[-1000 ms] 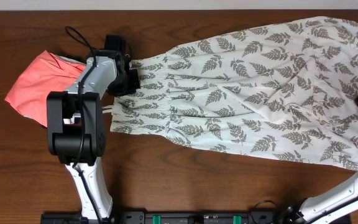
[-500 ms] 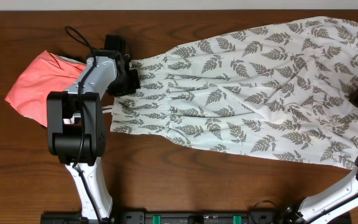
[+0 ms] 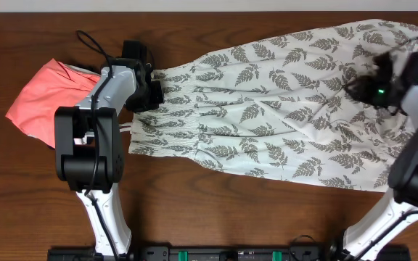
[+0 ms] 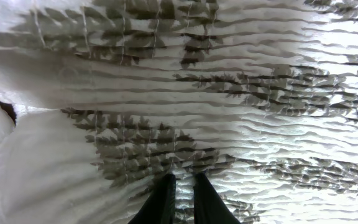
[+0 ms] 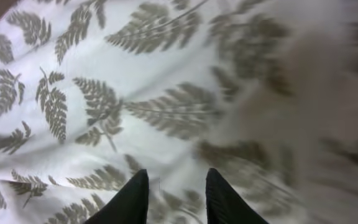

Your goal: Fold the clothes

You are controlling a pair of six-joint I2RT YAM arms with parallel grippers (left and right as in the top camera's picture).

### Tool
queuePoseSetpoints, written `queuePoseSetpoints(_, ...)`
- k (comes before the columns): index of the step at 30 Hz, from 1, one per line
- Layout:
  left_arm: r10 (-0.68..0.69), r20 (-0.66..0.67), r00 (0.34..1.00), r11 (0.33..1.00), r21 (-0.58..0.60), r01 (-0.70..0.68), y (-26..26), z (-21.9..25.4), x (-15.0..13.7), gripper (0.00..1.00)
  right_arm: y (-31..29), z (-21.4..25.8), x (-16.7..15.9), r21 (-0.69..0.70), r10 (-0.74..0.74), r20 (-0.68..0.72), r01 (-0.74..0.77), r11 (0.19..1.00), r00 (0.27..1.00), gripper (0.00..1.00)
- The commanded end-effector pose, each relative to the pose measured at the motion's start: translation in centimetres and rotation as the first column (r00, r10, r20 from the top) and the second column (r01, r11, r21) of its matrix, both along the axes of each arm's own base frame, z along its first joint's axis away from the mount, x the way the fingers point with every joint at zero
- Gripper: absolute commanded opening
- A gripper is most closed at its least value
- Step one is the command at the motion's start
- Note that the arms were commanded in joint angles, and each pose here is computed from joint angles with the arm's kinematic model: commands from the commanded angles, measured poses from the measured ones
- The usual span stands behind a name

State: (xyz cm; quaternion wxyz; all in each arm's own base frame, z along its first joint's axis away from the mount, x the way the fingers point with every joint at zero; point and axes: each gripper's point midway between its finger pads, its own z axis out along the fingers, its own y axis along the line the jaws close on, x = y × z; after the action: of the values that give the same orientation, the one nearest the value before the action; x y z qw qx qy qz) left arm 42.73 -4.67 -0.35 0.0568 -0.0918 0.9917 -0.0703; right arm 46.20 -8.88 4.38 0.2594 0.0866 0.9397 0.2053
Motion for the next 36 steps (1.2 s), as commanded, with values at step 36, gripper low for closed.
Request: queuePoseSetpoints(36, 0.006, -0.207, 0.978, 0.999, 0.039, 0.003, 0.8, -5.0, -4.8, 0.13, -16.4, -1.9, -7.3, -0.054, -0.385, -0.088, 0.382, 0.923, 0.919, 0.49)
